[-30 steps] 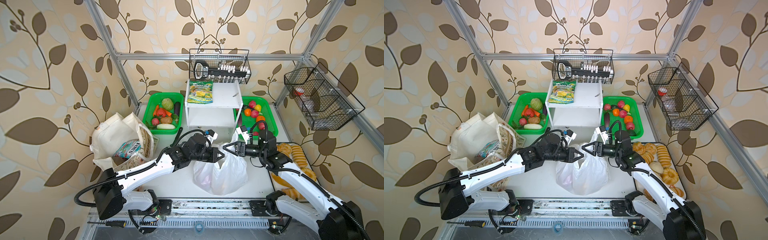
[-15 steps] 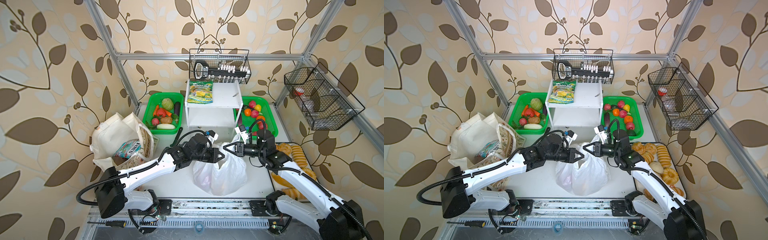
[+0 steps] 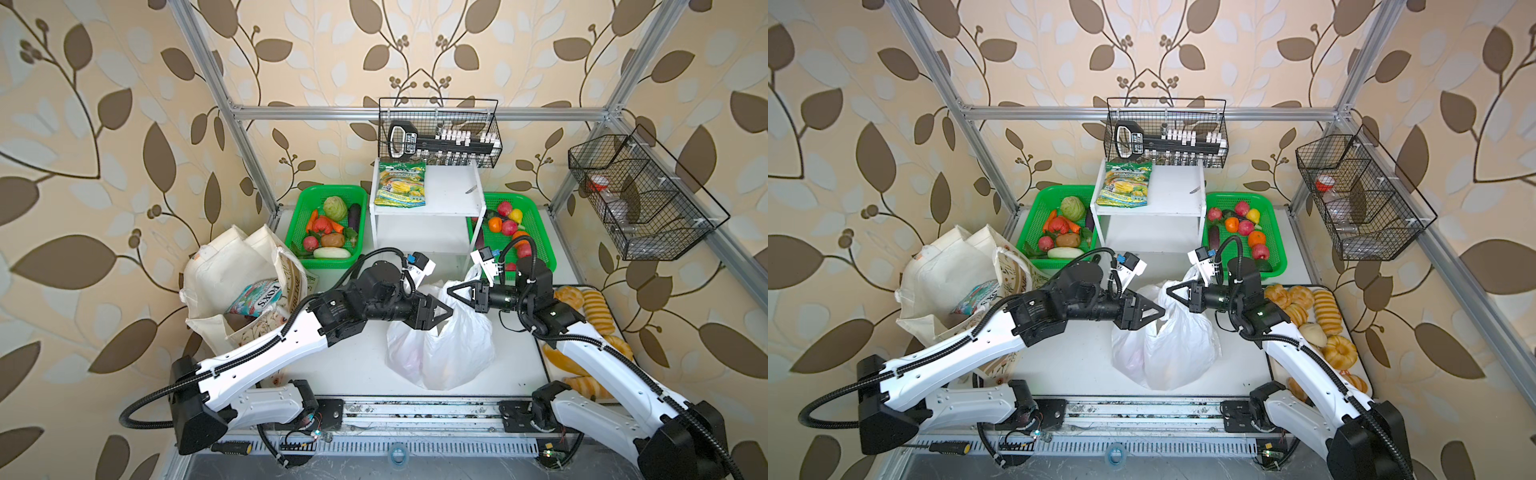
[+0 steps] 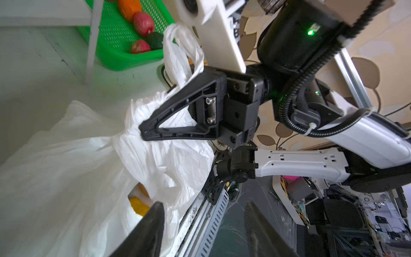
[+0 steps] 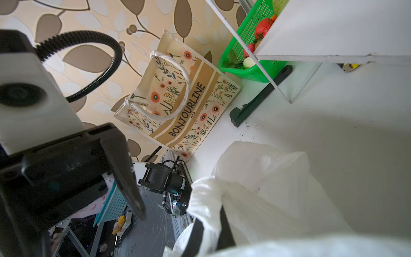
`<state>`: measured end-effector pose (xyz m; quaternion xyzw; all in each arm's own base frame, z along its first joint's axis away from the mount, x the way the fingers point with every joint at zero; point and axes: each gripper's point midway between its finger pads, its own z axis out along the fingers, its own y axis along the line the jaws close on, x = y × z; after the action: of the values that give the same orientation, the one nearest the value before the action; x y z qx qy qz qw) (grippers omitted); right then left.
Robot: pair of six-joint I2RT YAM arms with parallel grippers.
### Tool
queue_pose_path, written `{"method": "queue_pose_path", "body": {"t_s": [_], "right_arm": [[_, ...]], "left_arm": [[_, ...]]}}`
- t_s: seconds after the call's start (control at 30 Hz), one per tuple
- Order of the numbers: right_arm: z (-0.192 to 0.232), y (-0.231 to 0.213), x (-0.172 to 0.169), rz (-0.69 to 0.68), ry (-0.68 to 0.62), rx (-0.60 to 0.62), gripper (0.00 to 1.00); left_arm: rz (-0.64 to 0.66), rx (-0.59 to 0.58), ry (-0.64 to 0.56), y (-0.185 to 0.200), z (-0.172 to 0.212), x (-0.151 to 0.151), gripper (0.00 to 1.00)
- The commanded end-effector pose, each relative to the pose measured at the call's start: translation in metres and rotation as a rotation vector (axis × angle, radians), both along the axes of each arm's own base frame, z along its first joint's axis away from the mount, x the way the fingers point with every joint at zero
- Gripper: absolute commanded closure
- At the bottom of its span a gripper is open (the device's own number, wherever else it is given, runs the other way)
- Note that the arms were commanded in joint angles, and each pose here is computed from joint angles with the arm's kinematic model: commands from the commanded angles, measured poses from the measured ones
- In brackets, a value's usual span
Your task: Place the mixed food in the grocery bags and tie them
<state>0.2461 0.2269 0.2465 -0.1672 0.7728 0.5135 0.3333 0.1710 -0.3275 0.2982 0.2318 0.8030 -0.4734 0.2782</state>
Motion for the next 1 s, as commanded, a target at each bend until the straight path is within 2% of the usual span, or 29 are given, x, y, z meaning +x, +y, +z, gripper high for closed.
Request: {"method": "queue_pose_path", "body": {"t_s": [0.0,0.07,0.13,0.2,0.23,0.43,0.67,0.87,0.97], "right_arm": [[0.027,0.005,-0.004,0.068,-0.137,0.021,0.95],[0.030,0.005,-0.008,0.090,-0.171,0.022,0.95],[0.034,0.007,-0.012,0.116,-0.203,0.024,0.95],[0.037,0.007,-0.014,0.130,-0.222,0.026,0.95],[0.039,0.007,-0.016,0.135,-0.231,0.028,0.95],[0.043,0.009,-0.019,0.161,-0.248,0.031,0.95],[0.042,0.009,-0.018,0.161,-0.245,0.030,0.94],[0.044,0.010,-0.015,0.161,-0.246,0.031,0.93],[0.043,0.011,-0.014,0.163,-0.238,0.031,0.94]], "left_arm": [[0.042,0.085,-0.164,0.022,0.016,0.007,0.35],[0.039,0.140,-0.215,0.028,0.014,0.014,0.28],[0.007,0.192,-0.257,0.027,0.008,0.022,0.12],[-0.043,0.214,-0.264,0.022,0.004,0.029,0.02],[-0.073,0.217,-0.263,0.018,0.004,0.031,0.01],[-0.254,0.200,-0.284,-0.008,0.002,0.031,0.01],[-0.402,0.194,-0.238,-0.024,-0.007,0.020,0.01],[-0.434,0.286,-0.151,-0.026,-0.040,0.024,0.01],[-0.416,0.326,-0.148,-0.023,-0.048,0.029,0.08]]}}
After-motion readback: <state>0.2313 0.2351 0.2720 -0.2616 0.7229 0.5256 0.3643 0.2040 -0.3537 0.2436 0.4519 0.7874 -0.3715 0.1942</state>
